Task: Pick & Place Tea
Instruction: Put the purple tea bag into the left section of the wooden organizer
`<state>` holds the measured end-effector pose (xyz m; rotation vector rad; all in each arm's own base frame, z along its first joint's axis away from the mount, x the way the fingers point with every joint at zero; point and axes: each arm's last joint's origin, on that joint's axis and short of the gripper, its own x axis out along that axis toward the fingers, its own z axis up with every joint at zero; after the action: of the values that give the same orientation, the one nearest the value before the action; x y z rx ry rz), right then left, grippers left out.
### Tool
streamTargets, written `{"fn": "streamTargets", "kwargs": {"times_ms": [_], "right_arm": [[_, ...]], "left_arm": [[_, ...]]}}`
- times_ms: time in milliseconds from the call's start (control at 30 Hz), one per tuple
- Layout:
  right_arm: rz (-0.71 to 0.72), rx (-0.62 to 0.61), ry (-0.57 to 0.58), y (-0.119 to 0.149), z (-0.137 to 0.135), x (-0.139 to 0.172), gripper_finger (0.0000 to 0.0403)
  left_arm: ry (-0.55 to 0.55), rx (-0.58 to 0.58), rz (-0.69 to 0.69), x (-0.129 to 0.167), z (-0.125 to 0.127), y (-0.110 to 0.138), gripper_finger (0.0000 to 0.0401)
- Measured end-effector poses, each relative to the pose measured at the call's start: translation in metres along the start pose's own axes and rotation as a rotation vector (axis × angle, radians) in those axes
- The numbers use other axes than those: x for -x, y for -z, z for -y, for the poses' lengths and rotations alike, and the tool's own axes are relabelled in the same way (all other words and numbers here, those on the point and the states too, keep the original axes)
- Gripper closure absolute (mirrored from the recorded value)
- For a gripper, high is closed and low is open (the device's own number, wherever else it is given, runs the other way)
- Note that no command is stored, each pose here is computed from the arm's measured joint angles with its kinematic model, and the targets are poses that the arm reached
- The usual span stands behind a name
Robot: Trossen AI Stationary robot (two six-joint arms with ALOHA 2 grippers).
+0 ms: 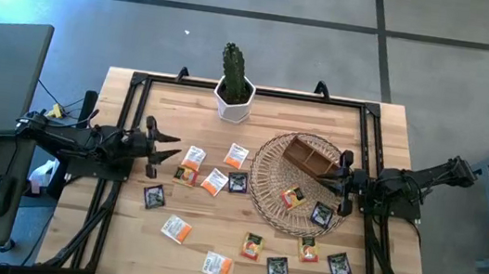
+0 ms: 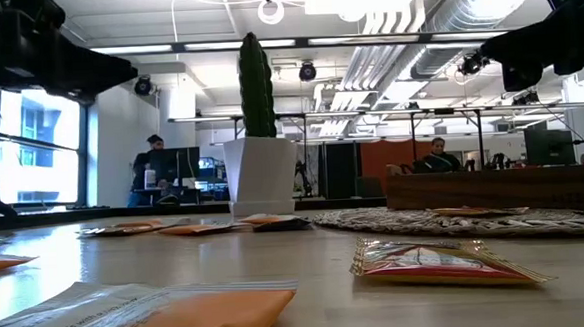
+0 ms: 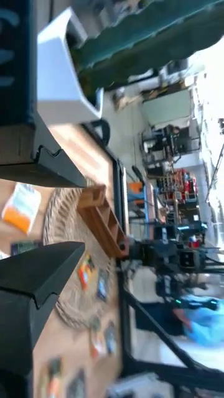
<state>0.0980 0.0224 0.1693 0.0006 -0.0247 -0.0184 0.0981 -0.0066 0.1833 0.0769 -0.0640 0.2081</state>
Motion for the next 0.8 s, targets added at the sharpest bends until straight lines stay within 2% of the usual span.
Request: {"fn": "streamTargets", "kwargs": {"times_ms": [67, 167, 233, 333, 433, 567, 700, 800], "right_arm": [[0.011, -0.056, -0.034, -0.001, -0.001, 0.0, 0.0352], [0.071, -0.238, -0.1, -0.008, -0.003, 0.0, 0.0352], [0.113, -0.265, -0.097, -0.012, -0.002, 0.001, 0.0352], [0.174, -0.242, -0.022, -0.017, 0.0, 0.002, 0.0352], [0.161, -0.195, 0.063, -0.016, 0.003, 0.001, 0.0354], [0.144, -0.037, 0.196, -0.015, 0.006, 0.002, 0.0356], [0.154, -0.037, 0.277, -0.017, 0.008, 0.003, 0.0351], [0.16, -0.023, 0.295, -0.017, 0.009, 0.003, 0.0339]], "left_arm": [[0.027, 0.074, -0.002, 0.0, 0.001, 0.0, 0.0251], [0.063, 0.132, 0.007, 0.0, 0.002, -0.001, 0.0251], [0.068, 0.15, 0.007, 0.0, 0.002, -0.001, 0.0251], [0.066, 0.216, 0.002, 0.0, 0.002, -0.001, 0.0251], [0.065, 0.24, -0.022, -0.002, 0.003, 0.001, 0.0251], [0.046, 0.249, -0.041, -0.006, 0.004, 0.003, 0.0251], [0.019, 0.24, -0.033, -0.01, 0.005, 0.002, 0.0251], [0.015, 0.208, -0.045, -0.013, 0.005, -0.002, 0.0251]]}}
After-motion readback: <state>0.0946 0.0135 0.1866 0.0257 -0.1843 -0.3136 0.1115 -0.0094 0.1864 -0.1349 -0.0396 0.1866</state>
